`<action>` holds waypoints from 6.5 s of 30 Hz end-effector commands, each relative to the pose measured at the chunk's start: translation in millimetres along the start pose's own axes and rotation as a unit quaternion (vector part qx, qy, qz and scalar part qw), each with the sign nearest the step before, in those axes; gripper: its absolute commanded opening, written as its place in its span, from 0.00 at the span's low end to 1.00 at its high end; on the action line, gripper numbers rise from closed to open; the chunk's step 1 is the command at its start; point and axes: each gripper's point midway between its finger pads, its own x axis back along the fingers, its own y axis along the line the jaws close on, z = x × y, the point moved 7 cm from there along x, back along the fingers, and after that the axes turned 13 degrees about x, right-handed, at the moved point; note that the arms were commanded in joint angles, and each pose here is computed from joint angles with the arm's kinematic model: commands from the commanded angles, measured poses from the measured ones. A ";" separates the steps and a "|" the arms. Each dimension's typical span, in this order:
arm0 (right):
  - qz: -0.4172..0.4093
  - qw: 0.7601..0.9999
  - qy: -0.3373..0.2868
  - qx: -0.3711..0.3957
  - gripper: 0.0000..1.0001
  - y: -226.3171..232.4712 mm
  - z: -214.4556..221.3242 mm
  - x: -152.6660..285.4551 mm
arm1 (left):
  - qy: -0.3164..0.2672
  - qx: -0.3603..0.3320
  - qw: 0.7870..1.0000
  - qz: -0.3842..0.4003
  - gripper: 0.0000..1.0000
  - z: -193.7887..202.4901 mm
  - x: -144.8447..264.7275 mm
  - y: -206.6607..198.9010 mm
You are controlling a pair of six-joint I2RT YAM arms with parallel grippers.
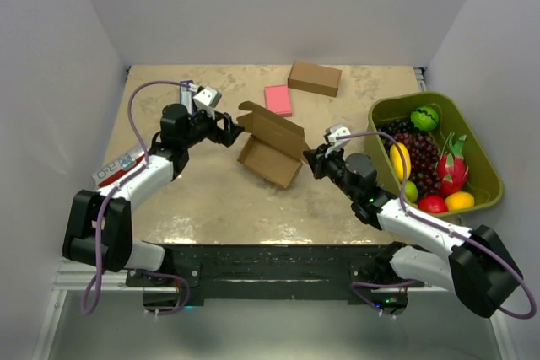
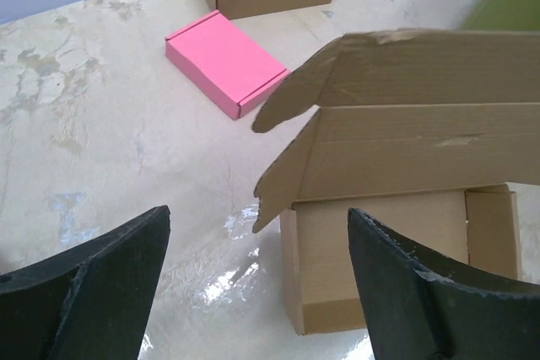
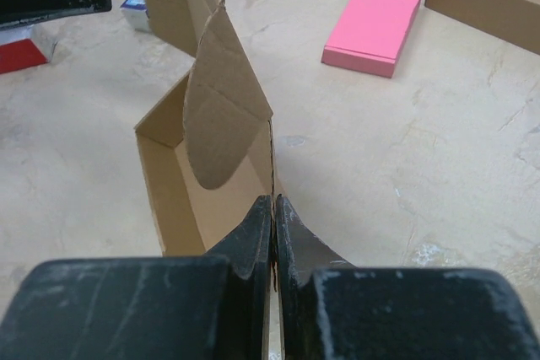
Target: Fold the paper box
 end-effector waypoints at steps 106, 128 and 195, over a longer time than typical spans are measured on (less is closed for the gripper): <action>0.228 0.956 0.056 -0.178 0.21 36.4 45.2 41.7 | -0.028 0.129 0.989 -0.061 0.00 186.0 37.5 -114.7; 0.222 0.950 0.102 -0.192 0.39 32.6 68.9 79.9 | -0.019 0.138 0.988 -0.066 0.00 210.8 53.4 -132.1; -0.080 0.952 0.197 -0.222 0.69 73.6 -29.4 143.5 | 0.050 -0.058 0.974 -0.214 0.00 188.3 24.0 -123.8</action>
